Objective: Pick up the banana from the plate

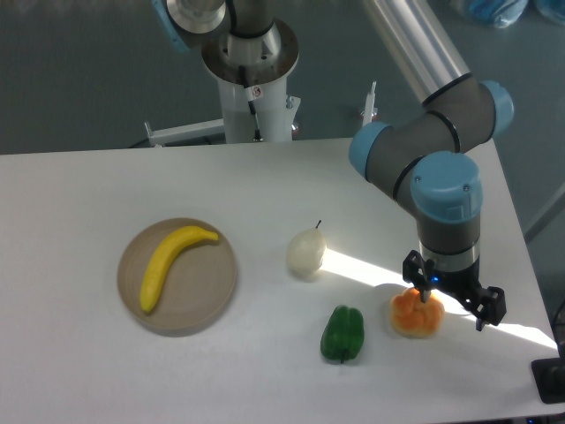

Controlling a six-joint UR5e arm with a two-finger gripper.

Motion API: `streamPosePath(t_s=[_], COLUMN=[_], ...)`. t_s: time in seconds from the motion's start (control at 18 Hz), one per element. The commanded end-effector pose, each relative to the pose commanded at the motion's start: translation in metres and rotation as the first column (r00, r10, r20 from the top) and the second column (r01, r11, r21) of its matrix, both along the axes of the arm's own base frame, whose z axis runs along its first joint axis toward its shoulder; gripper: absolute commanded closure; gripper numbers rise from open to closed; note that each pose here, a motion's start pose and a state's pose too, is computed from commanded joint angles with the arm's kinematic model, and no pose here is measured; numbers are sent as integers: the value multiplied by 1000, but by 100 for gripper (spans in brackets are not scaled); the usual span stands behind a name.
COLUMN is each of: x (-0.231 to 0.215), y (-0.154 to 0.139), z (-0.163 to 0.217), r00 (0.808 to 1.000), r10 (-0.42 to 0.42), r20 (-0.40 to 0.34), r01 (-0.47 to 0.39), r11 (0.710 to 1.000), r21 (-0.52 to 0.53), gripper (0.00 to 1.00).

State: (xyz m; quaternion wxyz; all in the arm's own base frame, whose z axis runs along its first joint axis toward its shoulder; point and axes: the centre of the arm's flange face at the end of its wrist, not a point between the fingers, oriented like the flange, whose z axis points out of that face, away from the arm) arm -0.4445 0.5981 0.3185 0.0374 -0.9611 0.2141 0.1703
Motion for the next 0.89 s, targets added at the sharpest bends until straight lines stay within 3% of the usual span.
streamPosePath(t_s=[0.61, 0.89], x=[8, 55], y=[-4, 18], z=[7, 10], r00=[1000, 996], r10=[-2, 86], r20=[7, 26], r01=[2, -87], r11=[1000, 995], r21=[10, 45], gripper=[0, 0])
